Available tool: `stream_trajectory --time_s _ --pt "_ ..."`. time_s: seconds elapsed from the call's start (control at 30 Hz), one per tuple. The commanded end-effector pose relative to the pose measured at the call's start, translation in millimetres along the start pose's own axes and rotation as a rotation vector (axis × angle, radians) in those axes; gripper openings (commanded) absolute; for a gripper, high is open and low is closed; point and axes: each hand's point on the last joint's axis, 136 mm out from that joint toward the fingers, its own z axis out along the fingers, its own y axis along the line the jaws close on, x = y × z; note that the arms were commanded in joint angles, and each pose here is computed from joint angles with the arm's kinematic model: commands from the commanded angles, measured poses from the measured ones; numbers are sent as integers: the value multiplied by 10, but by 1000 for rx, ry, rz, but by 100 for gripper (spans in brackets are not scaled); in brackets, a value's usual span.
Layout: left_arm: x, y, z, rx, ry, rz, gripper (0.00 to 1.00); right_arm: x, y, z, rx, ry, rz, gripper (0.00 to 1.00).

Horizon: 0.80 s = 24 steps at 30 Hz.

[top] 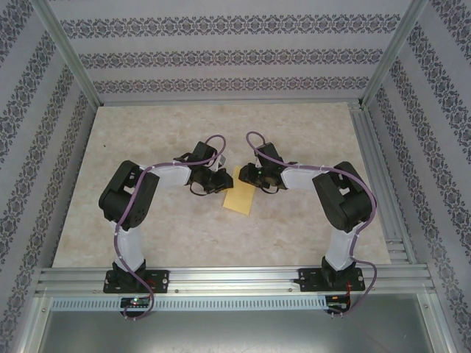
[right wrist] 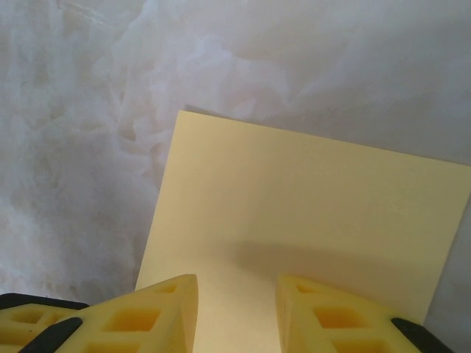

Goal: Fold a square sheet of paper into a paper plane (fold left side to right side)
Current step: Third fold the triangle at the center of the table.

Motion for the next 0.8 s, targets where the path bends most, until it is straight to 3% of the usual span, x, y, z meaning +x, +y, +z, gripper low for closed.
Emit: stream_trajectory --time_s 0.0,0.2,0.4,0.57,0.77 --pt "38 -55 -1 26 -3 24 14 -110 96 -227 -19 -64 -79 34" --pt "40 -72 -49 44 -32 -30 8 -73 208 -707 -30 -165 -241 35" --pt "103 -164 -61 69 -11 -60 7 402 328 -1059 -34 -223 -500 41" --pt "161 -248 -68 62 6 -56 6 880 604 -1088 -145 -167 -640 48" --pt "193 -227 -93 48 6 -66 6 1286 714 -848 -46 -97 -832 58"
